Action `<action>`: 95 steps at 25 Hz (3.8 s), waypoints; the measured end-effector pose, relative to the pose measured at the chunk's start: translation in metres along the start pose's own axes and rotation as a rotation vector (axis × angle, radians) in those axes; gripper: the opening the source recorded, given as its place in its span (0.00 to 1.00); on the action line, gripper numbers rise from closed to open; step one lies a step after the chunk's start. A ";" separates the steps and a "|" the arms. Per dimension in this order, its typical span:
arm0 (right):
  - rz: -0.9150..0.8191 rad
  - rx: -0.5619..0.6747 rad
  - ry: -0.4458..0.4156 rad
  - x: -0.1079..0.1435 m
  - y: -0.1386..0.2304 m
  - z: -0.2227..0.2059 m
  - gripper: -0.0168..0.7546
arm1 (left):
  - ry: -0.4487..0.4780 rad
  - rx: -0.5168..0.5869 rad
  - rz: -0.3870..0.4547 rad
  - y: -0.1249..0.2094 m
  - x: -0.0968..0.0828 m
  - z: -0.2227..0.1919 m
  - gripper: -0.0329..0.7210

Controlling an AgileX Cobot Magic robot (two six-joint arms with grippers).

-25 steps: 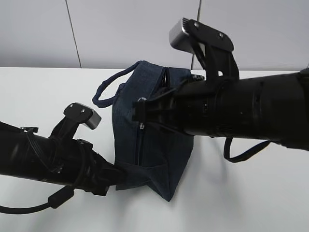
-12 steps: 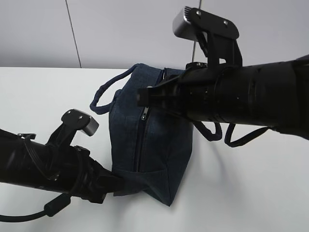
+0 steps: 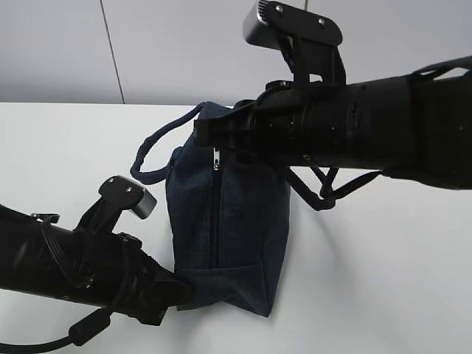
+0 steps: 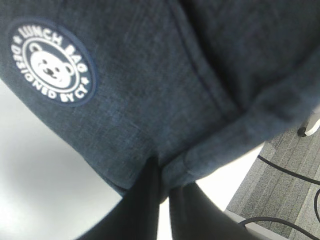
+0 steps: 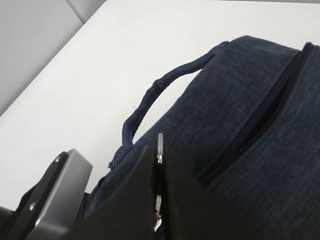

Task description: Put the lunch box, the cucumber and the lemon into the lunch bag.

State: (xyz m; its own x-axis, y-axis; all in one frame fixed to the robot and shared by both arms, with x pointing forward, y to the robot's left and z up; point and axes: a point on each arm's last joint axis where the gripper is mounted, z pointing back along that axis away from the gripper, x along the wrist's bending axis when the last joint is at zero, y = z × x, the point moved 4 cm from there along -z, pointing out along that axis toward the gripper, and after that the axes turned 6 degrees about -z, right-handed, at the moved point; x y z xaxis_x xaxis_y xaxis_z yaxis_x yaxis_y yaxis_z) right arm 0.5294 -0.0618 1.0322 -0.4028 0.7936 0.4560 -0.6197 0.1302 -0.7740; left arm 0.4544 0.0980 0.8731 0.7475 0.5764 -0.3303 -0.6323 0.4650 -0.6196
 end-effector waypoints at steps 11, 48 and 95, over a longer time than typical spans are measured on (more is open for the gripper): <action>0.005 -0.012 0.025 -0.009 -0.010 -0.014 0.02 | -0.001 0.017 0.041 0.011 -0.001 0.000 0.03; -0.084 0.050 -0.020 -0.014 0.017 0.009 0.02 | 0.105 -0.107 0.009 -0.023 -0.019 0.009 0.61; -0.038 -0.016 0.075 -0.023 0.002 0.015 0.02 | -0.018 -0.246 -0.084 -0.073 -0.019 0.044 0.04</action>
State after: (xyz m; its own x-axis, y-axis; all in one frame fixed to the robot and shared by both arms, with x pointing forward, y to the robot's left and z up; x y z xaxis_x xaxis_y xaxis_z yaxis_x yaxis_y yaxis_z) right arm 0.5276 -0.0886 1.0267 -0.3268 0.8304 0.4512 -0.6228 0.1699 -0.7637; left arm 0.4769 0.0829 0.9558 0.7904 0.5554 -0.2586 -0.4975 0.3356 -0.7999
